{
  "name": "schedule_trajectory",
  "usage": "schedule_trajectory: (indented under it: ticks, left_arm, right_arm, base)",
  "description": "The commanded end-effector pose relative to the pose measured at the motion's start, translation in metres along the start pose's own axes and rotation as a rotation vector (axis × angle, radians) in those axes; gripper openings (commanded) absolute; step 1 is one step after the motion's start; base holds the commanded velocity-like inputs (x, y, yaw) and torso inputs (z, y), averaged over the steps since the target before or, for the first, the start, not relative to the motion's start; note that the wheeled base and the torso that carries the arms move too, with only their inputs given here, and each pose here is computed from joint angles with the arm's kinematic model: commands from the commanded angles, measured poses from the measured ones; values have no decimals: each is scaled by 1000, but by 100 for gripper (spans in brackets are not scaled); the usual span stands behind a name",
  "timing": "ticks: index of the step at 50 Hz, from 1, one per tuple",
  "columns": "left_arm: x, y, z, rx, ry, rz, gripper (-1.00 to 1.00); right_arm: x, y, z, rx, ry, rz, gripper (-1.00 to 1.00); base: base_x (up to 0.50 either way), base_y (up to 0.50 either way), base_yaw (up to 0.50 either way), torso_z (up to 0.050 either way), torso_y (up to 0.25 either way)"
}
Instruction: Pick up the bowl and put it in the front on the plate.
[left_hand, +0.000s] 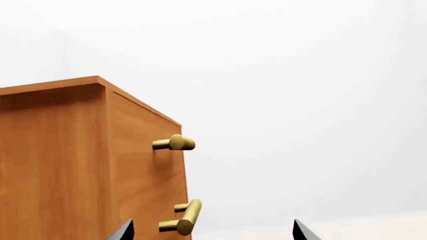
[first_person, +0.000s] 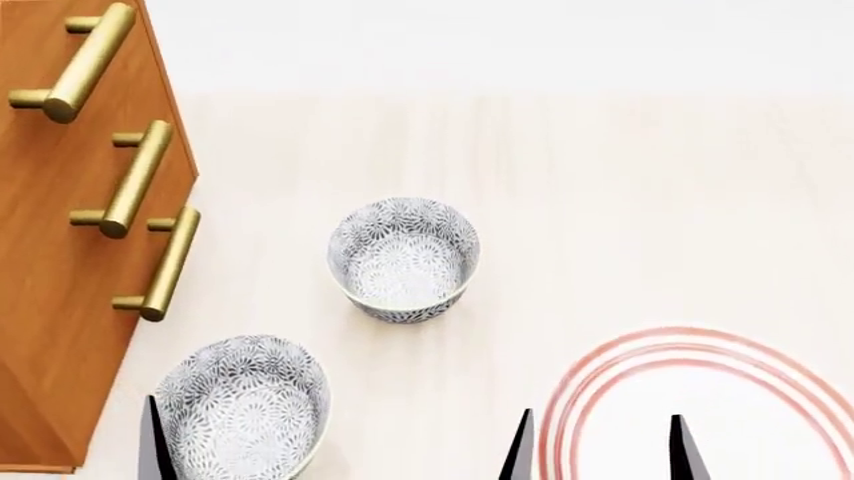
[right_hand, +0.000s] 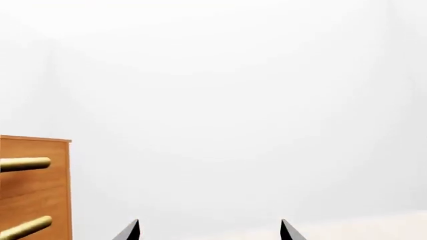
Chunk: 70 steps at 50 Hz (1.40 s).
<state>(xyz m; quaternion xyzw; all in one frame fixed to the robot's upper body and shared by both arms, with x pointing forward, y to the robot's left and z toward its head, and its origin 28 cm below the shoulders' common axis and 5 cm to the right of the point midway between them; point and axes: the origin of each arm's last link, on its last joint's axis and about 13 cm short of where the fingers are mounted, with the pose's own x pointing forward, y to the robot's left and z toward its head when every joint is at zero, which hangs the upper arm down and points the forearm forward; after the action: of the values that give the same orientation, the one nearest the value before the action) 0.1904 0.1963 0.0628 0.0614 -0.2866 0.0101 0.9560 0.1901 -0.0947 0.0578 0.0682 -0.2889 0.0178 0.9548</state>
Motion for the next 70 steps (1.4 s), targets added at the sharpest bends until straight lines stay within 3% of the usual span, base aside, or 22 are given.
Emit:
schedule_trajectory:
  ticks: [1,24,33,40,48,53,70]
  left_arm:
    - [1,1,-1,19,-8,8,100]
    - [0,1,-2,3,-10,4,100]
    - [0,1,1,10,-22,4,100]
    - [-1,1,1,4,-20,9,100]
    - [-1,2,-1,-10,0,22,100]
    - [-1,2,-2,-14,8,26,100]
    - [-2,1,-2,-15,14,17,100]
  right_arm:
    - [1,-1,-1,-13,-6,4,100]
    - [3,0,-4,-15,26,18,100]
    - [24,3,3,-12,52,14,100]
    - [75,4,20,-14,14,10,100]
    - [151,12,30,-32,156,92,100]
    - [195,15,38,-37,163,100,100]
    - [279,28,26,19,450,95,100]
  base:
    - [0,0,0,7,-158]
    - [0,0,0,3,-75]
    - [0,0,0,0,0]
    - [0,0,0,0,0]
    - [0,0,0,0,0]
    - [0,0,0,0,0]
    - [0,0,0,0,0]
